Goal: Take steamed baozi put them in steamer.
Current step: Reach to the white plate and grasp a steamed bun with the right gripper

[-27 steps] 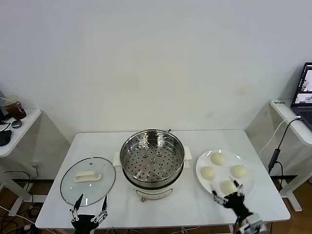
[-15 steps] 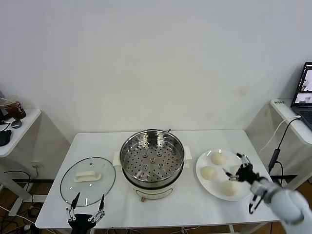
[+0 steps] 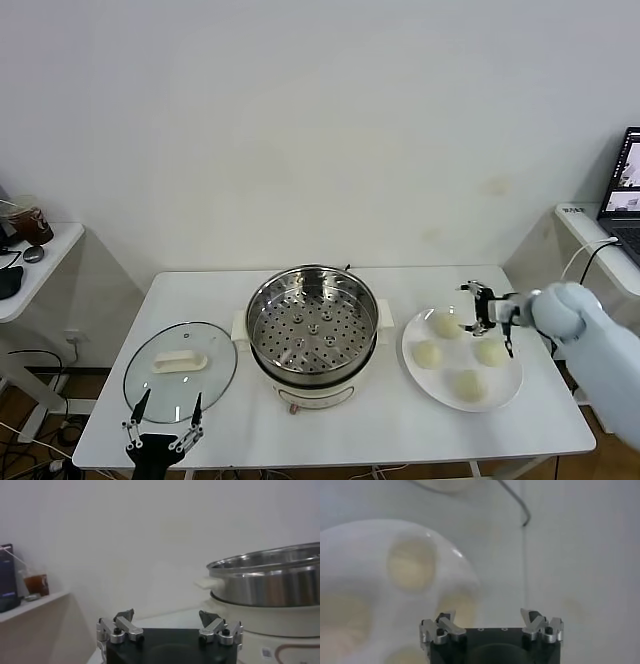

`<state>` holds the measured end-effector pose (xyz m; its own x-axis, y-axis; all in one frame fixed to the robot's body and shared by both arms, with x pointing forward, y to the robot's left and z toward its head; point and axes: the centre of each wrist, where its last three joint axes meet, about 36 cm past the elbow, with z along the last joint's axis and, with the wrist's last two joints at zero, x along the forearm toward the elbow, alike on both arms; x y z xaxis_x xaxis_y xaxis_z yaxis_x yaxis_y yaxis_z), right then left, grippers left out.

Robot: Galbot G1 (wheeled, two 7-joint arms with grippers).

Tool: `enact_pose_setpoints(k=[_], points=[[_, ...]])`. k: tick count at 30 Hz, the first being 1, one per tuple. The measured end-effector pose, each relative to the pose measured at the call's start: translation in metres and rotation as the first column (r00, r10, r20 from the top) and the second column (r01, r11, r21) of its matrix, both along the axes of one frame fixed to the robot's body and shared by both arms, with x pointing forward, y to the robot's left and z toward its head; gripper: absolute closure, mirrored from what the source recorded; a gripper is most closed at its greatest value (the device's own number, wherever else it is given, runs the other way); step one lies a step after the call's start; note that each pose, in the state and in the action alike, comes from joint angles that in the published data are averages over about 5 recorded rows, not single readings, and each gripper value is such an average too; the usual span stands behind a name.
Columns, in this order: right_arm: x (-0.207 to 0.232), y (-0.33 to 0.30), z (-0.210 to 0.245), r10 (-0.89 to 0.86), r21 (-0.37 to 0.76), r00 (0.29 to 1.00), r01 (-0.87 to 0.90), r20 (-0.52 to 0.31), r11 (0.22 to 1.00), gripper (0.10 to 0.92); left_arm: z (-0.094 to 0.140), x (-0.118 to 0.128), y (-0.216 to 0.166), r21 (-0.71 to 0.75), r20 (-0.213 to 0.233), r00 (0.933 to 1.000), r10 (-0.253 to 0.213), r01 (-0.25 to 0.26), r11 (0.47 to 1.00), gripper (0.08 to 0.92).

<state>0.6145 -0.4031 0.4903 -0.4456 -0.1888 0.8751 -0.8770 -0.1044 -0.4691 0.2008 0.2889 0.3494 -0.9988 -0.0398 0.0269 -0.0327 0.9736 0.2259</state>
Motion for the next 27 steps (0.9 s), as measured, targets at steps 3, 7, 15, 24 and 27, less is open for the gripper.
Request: enact_pose_setpoints(k=[3, 7, 15, 24, 27], points=[[0.013, 0.004, -0.006, -0.01, -0.032, 0.998, 0.008, -0.061, 0.999, 0.2, 0.001, 0.0, 0.002, 0.006, 0.003, 1.0, 0.006, -0.006, 1.0, 0.177], [0.025, 0.009, -0.015, -0.029, -0.062, 0.993, 0.022, -0.118, 0.998, 0.2, 0.0, -0.001, 0.005, 0.015, 0.001, 0.9999, 0.01, -0.01, 1.0, 0.177], [0.044, 0.021, -0.023, -0.055, -0.106, 0.986, 0.038, -0.158, 0.994, 0.2, 0.001, -0.002, 0.011, 0.03, 0.002, 0.9998, 0.019, -0.019, 0.999, 0.177], [0.055, 0.035, -0.036, -0.063, -0.13, 0.98, 0.039, -0.187, 0.991, 0.209, 0.002, -0.002, 0.013, 0.042, 0.012, 0.9997, 0.021, -0.022, 0.999, 0.177], [0.056, 0.04, -0.04, -0.062, -0.136, 0.979, 0.036, -0.192, 0.99, 0.248, 0.003, -0.002, 0.013, 0.046, 0.014, 0.9997, 0.02, -0.021, 0.999, 0.177]])
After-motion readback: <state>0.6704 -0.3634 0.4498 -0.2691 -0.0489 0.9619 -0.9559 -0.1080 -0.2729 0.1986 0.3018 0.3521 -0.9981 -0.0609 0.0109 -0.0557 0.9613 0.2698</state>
